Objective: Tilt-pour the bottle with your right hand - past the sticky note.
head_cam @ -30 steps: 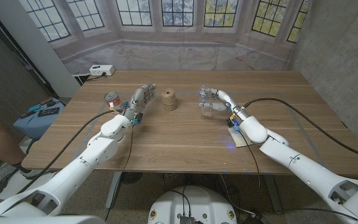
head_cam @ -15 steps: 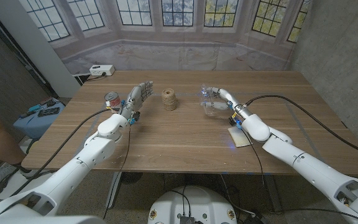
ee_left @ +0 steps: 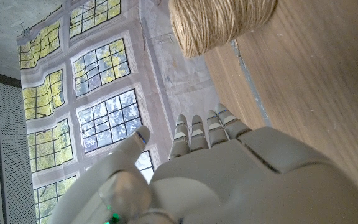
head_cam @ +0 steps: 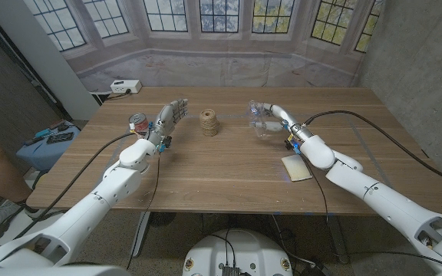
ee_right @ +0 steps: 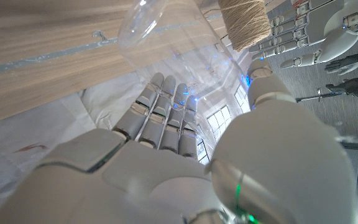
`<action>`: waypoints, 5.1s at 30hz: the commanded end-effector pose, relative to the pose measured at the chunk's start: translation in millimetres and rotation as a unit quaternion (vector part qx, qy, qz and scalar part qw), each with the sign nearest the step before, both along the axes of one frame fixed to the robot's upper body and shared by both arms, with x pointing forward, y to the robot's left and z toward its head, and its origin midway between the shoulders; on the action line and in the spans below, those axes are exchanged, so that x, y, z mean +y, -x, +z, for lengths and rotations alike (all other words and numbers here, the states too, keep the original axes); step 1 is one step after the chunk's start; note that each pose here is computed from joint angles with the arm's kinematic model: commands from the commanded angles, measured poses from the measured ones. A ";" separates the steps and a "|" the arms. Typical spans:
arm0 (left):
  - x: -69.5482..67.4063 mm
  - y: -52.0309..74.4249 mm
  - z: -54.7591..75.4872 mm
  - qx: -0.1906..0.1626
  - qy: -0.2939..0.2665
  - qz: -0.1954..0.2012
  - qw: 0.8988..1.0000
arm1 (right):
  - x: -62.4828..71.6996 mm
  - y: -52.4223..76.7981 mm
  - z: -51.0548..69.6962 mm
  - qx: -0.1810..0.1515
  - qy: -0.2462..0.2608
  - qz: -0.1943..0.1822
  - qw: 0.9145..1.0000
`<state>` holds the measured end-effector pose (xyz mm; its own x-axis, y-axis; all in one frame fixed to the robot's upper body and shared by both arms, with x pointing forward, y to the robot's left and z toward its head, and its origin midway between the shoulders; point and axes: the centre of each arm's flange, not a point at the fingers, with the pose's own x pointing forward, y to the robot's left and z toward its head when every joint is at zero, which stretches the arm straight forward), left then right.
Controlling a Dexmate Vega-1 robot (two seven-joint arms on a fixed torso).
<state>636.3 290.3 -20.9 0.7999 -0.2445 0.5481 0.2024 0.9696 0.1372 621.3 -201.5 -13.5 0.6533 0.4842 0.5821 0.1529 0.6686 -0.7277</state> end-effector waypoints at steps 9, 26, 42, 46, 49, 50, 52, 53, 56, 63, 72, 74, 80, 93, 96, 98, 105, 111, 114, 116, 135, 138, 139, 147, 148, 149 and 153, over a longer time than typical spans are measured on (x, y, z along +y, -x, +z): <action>2.7 -5.5 -1.0 0.006 0.002 0.002 1.000 | -5.3 0.0 13.9 -0.038 0.008 -0.046 0.998; -0.6 -5.4 0.1 0.006 0.000 -0.001 1.000 | -4.0 10.3 11.3 -0.095 0.020 -0.073 0.993; -2.3 1.9 -4.6 0.008 0.002 0.001 1.000 | 1.5 17.2 8.3 -0.143 0.058 -0.103 0.983; -2.9 3.3 -6.8 0.008 0.004 0.000 1.000 | 1.5 18.4 9.2 -0.152 0.066 -0.108 0.980; -3.2 4.2 -7.3 0.007 0.004 0.000 1.000 | 2.0 18.7 9.7 -0.162 0.074 -0.114 0.977; -3.3 4.5 -7.5 0.006 0.004 0.001 1.000 | 2.4 18.5 10.0 -0.164 0.076 -0.115 0.977; -3.3 5.1 -7.8 0.006 0.004 0.001 1.000 | 3.8 18.3 9.9 -0.173 0.086 -0.122 0.974; -3.3 5.5 -8.0 0.006 0.004 0.001 1.000 | 4.7 18.4 9.9 -0.179 0.090 -0.127 0.971; -2.9 6.7 -8.1 0.006 0.004 0.002 1.000 | 7.2 18.1 11.0 -0.190 0.098 -0.135 0.968; -1.3 9.6 -7.8 0.002 0.004 0.010 1.000 | 13.9 16.7 13.6 -0.217 0.131 -0.160 0.954; -0.1 12.5 -11.8 0.004 0.007 0.013 1.000 | 18.6 15.3 14.9 -0.239 0.166 -0.183 0.939; 0.5 12.7 -12.4 0.004 0.008 0.014 1.000 | 18.7 15.1 15.3 -0.244 0.177 -0.189 0.934; 1.0 12.3 -13.6 0.005 0.009 0.013 1.000 | 17.6 15.4 16.8 -0.258 0.199 -0.204 0.923; 1.8 11.3 -10.0 0.002 0.006 0.014 1.000 | 16.4 13.7 13.0 -0.288 0.224 -0.240 0.899; 2.1 11.1 -9.8 0.002 0.006 0.014 1.000 | 16.7 13.0 12.0 -0.292 0.230 -0.249 0.895; 2.3 10.8 -9.6 0.003 0.005 0.014 1.000 | 17.2 12.7 11.3 -0.292 0.232 -0.254 0.892; 2.9 8.9 -8.4 0.003 0.004 0.013 1.000 | 19.1 12.0 8.4 -0.302 0.249 -0.272 0.879; 4.7 6.9 -7.3 0.003 0.004 0.014 1.000 | 19.6 10.2 5.0 -0.312 0.258 -0.279 0.871; 5.8 6.3 -6.9 0.003 0.004 0.015 1.000 | 19.9 8.8 1.9 -0.319 0.266 -0.284 0.864; 6.7 5.9 -6.7 0.004 0.003 0.015 1.000 | 20.5 7.7 -0.5 -0.328 0.274 -0.288 0.857; 8.4 3.3 -3.1 0.004 0.002 0.016 1.000 | 23.1 5.9 4.7 -0.370 0.317 -0.306 0.818; 7.9 3.4 -3.9 0.005 0.002 0.016 1.000 | 22.5 7.0 4.9 -0.374 0.325 -0.311 0.812; 7.8 3.4 -4.2 0.005 0.002 0.016 1.000 | 22.4 7.6 4.7 -0.377 0.327 -0.310 0.809; 5.6 3.8 -5.4 0.005 0.004 0.015 1.000 | 19.9 9.5 5.4 -0.390 0.342 -0.313 0.796; 5.1 3.7 -5.3 0.005 0.002 0.014 1.000 | 19.2 9.7 5.3 -0.393 0.344 -0.311 0.794; 4.6 3.7 -5.2 0.006 0.001 0.014 1.000 | 18.8 9.8 5.1 -0.395 0.348 -0.313 0.791; 4.0 4.0 -4.4 0.006 -0.003 0.013 1.000 | 17.4 10.4 5.9 -0.400 0.362 -0.311 0.782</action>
<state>632.6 297.1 -25.8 0.8123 -0.2179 0.5411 0.1745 0.9759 0.1311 612.5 -181.0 -8.8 0.4631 0.5769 0.6729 0.8802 -0.2106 -0.4253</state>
